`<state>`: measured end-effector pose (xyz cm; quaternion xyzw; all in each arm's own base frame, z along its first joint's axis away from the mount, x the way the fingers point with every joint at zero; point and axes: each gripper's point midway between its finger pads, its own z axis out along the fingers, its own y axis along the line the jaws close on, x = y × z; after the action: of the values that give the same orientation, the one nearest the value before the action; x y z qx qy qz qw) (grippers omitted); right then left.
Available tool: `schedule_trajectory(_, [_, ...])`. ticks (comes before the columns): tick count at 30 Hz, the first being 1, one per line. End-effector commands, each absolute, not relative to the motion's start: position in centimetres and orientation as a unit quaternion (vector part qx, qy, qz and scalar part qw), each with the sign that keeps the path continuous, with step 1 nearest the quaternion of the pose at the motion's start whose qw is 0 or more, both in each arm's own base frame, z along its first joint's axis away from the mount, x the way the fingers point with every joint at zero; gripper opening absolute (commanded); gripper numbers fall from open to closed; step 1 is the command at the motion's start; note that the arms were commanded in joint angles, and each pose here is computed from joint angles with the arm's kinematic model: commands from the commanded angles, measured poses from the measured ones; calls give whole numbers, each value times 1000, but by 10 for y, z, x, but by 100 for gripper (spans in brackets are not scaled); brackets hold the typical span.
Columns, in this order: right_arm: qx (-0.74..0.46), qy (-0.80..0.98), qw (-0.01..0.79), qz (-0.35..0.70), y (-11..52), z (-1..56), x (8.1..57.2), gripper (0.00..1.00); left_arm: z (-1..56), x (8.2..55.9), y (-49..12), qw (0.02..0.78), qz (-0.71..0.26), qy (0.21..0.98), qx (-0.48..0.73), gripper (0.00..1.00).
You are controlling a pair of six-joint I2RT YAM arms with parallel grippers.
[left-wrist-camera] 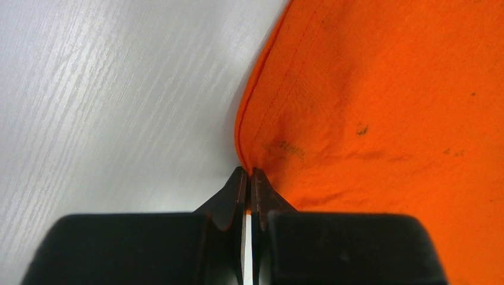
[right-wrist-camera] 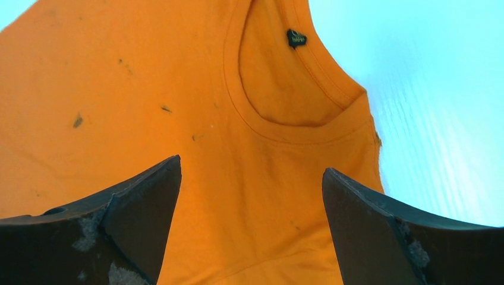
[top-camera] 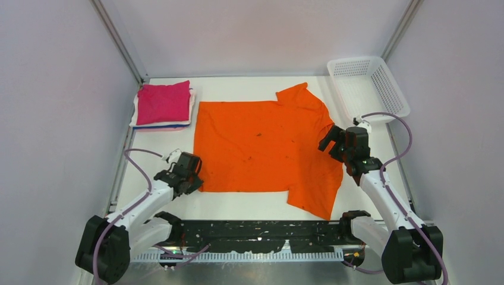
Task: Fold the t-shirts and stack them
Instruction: Grab the side of the flattened tshirt closest away from the robot with both arms
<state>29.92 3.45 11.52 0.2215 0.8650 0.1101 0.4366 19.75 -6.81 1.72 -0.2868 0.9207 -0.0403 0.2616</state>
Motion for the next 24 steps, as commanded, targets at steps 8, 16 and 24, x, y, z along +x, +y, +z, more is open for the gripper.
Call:
schedule_trajectory(8, [158,921,354,26,45,122,224,98,29,193,-65,292,-57,919,-258,0])
schedule_trajectory(16, [151,964,218,20,59,84,138,100,34,194,-66,313,-73,912,-256,0])
schedule_trajectory(24, [128,980,153,11,66,67,122,87,31,189,-67,301,-72,918,-249,0])
